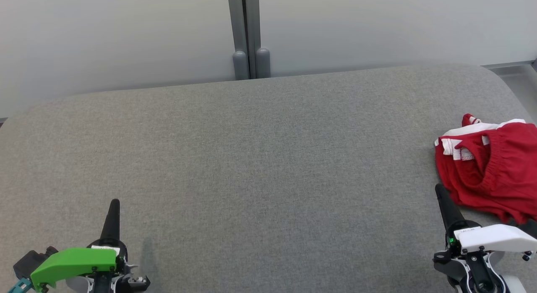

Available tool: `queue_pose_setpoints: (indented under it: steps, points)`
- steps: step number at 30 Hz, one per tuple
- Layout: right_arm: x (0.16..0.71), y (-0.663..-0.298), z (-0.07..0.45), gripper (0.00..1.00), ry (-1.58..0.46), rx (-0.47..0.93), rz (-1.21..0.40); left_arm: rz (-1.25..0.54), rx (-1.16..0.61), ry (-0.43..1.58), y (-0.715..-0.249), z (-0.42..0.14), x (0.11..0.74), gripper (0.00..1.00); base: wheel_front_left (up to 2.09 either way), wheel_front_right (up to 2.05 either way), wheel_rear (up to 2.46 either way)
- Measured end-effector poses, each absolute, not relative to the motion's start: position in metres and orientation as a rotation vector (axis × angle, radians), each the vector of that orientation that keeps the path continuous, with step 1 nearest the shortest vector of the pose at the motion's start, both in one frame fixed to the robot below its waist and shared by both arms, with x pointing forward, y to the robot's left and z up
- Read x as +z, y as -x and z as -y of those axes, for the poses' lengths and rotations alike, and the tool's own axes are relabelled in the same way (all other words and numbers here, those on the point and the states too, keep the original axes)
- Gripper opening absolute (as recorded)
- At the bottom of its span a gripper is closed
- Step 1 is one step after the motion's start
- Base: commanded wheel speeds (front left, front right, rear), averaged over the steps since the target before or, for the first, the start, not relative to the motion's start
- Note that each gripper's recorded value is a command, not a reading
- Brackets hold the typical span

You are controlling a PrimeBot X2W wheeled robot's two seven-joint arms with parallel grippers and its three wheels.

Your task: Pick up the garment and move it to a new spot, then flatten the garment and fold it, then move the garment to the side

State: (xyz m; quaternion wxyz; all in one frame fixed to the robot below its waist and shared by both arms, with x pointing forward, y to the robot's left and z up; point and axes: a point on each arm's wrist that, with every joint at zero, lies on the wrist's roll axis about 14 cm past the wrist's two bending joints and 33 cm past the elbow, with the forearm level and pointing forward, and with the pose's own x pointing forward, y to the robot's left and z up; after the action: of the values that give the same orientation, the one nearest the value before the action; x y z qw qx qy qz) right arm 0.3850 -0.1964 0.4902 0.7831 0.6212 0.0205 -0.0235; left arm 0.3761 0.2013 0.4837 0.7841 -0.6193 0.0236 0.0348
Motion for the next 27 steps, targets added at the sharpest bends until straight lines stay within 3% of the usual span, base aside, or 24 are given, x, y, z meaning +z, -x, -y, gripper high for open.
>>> queue_pose_setpoints:
  steps: [27]
  points:
    - [0.502, -0.387, 0.198, 0.00, -1.538, -0.014, -0.015, -0.020, 0.024, 1.538, -0.385, -0.199, 0.499, 0.00, 0.00, 0.00, 0.00]
